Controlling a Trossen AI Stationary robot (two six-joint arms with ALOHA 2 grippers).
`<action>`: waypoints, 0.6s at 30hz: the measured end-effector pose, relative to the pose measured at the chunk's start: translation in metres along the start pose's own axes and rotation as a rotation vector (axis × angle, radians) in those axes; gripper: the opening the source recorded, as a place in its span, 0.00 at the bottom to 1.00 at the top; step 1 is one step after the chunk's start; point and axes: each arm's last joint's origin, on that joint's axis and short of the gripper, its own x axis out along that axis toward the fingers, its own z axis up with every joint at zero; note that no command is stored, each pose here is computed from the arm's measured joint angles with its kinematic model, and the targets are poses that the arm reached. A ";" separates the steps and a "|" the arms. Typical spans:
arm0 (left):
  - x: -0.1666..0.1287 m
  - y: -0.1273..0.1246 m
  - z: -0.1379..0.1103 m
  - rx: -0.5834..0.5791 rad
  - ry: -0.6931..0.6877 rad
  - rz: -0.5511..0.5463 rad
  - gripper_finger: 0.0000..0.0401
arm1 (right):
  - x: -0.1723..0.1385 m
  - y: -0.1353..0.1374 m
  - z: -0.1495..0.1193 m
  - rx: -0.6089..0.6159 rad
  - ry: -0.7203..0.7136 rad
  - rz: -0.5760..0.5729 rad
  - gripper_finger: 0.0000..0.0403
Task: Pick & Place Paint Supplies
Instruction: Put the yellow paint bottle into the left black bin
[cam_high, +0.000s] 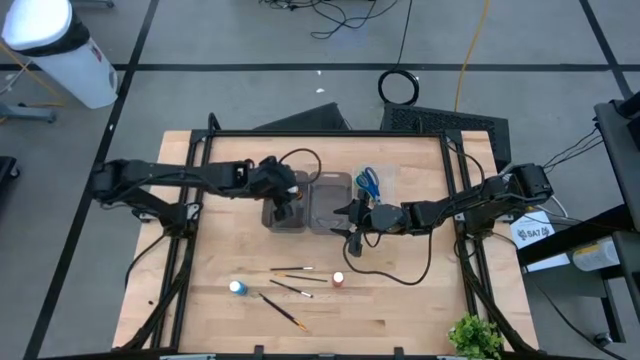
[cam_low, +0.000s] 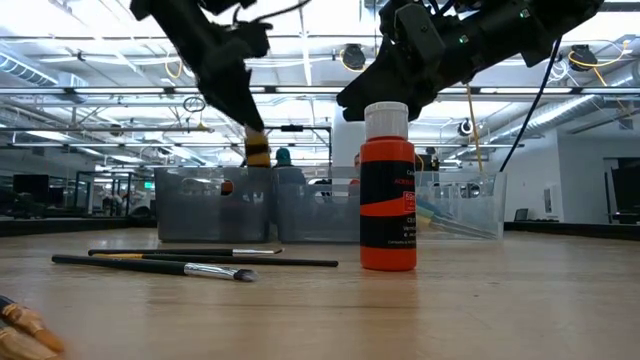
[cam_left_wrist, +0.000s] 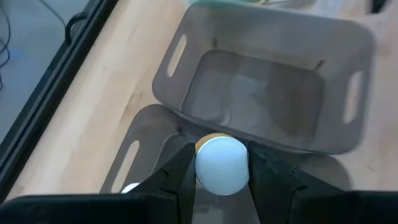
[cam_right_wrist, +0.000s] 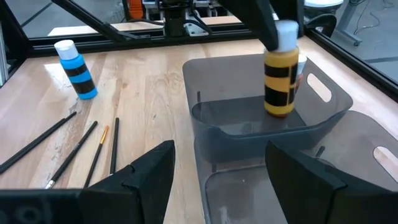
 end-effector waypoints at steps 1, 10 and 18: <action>0.003 0.002 0.000 -0.006 0.007 0.008 0.31 | 0.000 0.000 0.000 -0.001 0.002 0.000 0.59; 0.027 0.019 -0.001 -0.062 0.042 0.055 0.31 | 0.000 0.000 0.000 -0.001 0.005 -0.001 0.59; 0.047 0.026 -0.005 -0.088 0.090 0.020 0.31 | 0.000 0.000 0.000 -0.002 0.005 0.000 0.59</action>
